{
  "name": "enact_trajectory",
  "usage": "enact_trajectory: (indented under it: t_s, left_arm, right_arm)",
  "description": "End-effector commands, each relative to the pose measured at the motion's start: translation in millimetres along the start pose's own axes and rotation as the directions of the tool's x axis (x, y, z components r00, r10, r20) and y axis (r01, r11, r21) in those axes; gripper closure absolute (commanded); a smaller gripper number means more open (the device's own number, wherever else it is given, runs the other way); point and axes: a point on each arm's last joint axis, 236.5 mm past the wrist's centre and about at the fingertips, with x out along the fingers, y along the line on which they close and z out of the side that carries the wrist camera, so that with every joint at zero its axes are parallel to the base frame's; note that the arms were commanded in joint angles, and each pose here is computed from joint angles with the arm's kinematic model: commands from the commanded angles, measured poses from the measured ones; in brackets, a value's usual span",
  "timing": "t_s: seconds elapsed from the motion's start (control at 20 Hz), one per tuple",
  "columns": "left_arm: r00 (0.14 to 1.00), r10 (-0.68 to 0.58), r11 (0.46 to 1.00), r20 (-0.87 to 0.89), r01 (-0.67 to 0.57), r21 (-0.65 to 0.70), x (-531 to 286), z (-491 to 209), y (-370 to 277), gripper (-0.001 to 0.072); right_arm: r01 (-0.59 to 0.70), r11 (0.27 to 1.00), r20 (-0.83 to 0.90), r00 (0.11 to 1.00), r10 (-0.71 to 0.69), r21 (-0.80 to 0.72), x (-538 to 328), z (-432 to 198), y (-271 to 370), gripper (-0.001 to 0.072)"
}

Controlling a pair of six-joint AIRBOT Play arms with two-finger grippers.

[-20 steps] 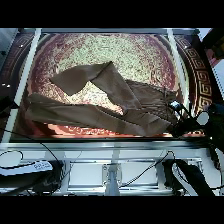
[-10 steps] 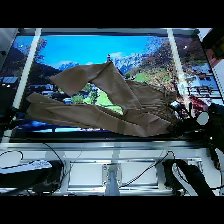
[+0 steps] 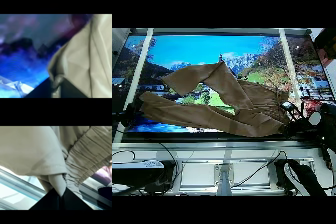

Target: Fold the clothes and pants, and hang the long-sleeved shirts on hangers.

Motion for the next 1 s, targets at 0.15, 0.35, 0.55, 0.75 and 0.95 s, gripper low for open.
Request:
enact_trajectory:
  t_s: [0.15,0.35,0.55,0.75,0.95]
  left_arm:
    - [0.896,-0.343,0.929,0.282,0.368,-0.037,-35,73,-93,0.0689]
    - [0.798,-0.45,0.883,0.4,0.465,0.066,-108,121,-165,0.0691]
    - [0.879,-0.294,0.956,0.376,0.273,0.109,-149,127,-179,0.0692]
    - [0.917,-0.177,0.983,0.359,0.147,0.108,-184,124,-173,0.0691]
    - [0.857,-0.259,0.96,0.445,0.178,0.216,-221,140,-222,0.0691]
  right_arm:
    - [0.095,0.995,0.076,0.993,-0.095,-0.004,-28,25,-27,0.0681]
    - [0.334,0.942,0.263,0.906,-0.332,0.037,-99,77,-86,0.0683]
    - [0.415,0.909,0.269,0.872,-0.409,0.036,-137,97,-120,0.0683]
    - [0.335,0.939,0.138,0.936,-0.322,-0.076,-122,83,-114,0.0682]
    - [0.443,0.894,0.293,0.865,-0.407,-0.069,-152,126,-139,0.0683]
